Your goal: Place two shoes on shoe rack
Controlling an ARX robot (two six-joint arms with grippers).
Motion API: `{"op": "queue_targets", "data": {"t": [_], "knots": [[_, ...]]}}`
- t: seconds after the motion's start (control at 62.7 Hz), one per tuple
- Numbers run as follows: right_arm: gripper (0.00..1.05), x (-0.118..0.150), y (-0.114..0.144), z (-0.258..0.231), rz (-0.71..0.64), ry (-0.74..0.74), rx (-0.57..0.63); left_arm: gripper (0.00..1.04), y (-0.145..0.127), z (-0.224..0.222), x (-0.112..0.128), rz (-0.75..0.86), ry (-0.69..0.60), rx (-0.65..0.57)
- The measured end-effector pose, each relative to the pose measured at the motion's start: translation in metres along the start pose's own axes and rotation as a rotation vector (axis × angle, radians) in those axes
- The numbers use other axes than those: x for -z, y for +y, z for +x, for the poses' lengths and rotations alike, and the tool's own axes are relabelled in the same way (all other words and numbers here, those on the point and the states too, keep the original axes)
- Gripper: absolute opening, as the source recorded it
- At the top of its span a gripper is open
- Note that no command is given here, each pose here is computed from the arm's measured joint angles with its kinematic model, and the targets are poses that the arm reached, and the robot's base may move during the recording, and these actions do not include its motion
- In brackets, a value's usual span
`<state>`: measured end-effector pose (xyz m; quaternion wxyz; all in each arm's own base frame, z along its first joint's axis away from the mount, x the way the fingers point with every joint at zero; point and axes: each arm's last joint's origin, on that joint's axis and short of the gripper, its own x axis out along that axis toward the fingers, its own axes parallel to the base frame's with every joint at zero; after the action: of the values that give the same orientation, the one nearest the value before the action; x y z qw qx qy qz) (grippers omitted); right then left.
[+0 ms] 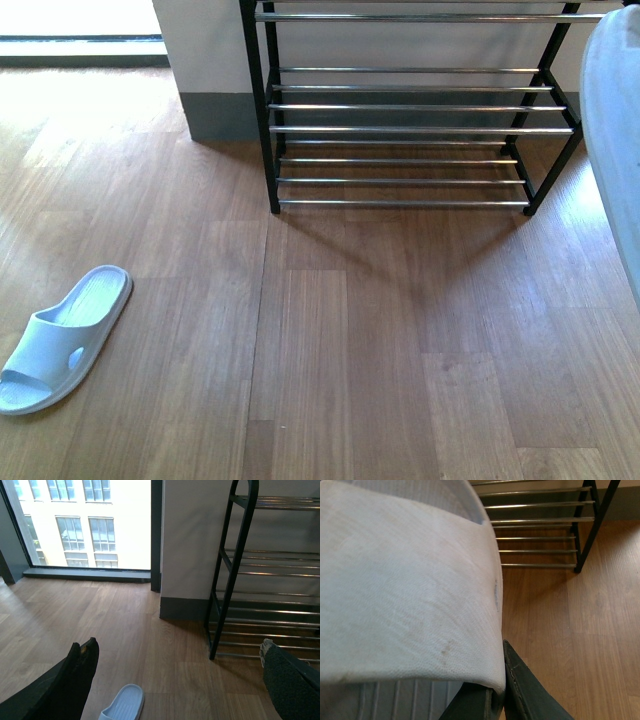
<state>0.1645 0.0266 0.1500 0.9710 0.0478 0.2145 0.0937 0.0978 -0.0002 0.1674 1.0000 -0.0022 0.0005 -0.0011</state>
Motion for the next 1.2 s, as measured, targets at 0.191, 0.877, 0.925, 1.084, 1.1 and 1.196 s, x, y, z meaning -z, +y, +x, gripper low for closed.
{"op": "queue_targets", "data": {"t": [0.191,0.877,0.925,1.084,1.1,1.196], "knots": [[0.02,0.000,0.000,0.000,0.001,-0.002,0.000,0.95,0.000,0.000,0.000,0.000,0.000,0.000],[0.02,0.000,0.000,0.000,0.001,0.001,-0.002,0.95,0.021,0.046,-0.011,-0.027,0.290,-0.345],[0.02,0.000,0.000,0.000,0.001,0.001,-0.002,0.95,0.023,0.062,-0.012,0.025,0.320,-0.306],[0.02,0.000,0.000,0.000,0.001,0.001,-0.002,0.95,0.029,0.121,0.004,0.285,0.512,-0.168],[0.02,0.000,0.000,0.000,0.001,0.001,-0.002,0.95,0.030,0.129,0.010,0.323,0.555,-0.150],[0.02,0.000,0.000,0.000,0.001,0.001,-0.001,0.95,0.033,0.163,0.039,0.441,0.726,-0.064]]}}
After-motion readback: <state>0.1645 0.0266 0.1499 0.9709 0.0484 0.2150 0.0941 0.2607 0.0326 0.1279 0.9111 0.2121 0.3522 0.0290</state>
